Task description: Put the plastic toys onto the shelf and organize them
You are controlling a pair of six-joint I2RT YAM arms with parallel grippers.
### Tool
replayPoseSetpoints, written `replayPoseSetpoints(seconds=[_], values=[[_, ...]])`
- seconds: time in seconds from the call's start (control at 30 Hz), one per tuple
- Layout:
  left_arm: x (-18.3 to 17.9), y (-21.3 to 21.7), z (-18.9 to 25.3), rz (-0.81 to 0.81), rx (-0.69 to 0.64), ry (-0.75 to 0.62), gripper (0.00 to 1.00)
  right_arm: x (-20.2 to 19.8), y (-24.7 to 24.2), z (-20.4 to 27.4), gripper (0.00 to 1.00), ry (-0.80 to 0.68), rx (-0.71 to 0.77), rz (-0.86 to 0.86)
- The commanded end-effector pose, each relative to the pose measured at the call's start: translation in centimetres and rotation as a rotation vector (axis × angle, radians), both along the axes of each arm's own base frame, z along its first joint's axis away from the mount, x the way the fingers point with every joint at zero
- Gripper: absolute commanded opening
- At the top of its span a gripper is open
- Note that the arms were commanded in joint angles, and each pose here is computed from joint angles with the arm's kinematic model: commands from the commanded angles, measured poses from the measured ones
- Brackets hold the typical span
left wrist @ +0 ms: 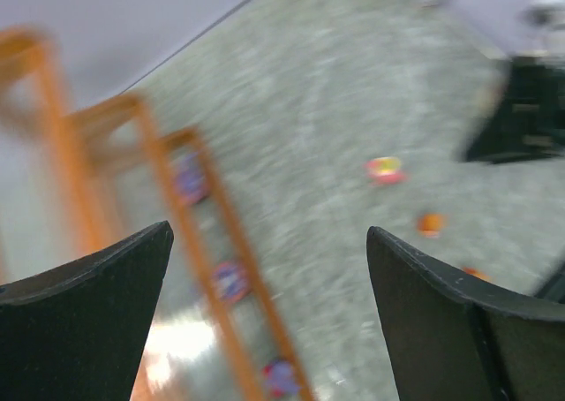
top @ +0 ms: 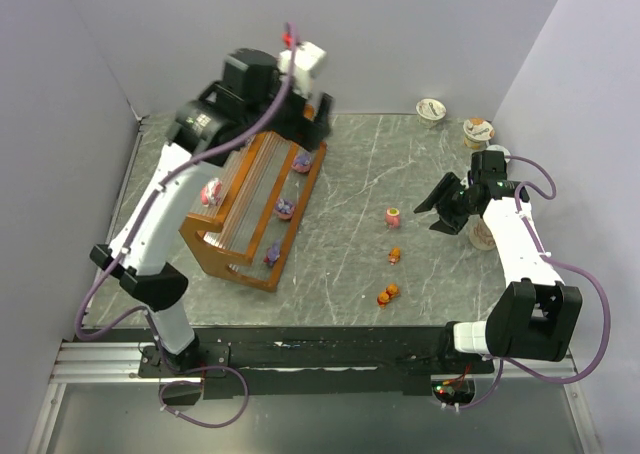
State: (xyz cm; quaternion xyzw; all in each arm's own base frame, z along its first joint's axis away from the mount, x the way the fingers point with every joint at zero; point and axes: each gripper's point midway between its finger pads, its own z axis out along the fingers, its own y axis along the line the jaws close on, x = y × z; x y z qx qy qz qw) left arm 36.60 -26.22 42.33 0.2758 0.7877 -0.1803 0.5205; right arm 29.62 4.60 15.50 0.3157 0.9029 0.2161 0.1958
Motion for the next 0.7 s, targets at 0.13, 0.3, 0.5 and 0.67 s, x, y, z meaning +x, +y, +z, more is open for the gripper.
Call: replayPoseSetpoints(seconds=[0.13,0.3,0.5,0.67], values=[[-2.8,-9.8,4.1,-0.042,-0.343,0.043,0.96,0.1,-1.8,0.9,0.66,-0.001,-0.078,-0.073],[-2.7,-14.8,0.9,-0.001,-0.507,0.225,0.98,-0.3,-3.5,1.2,0.66,0.036,-0.147,-0.17],[-0.6,-17.7,-4.8,0.142,-0.478,0.316,0.99,-0.1,-5.4,4.0,0.66,0.001,-0.196,-0.257],[0.3,-20.0,-11.6,0.238,-0.43,0.4,0.97,-0.3,-7.5,7.3,0.66,-0.043,-0.233,-0.341]])
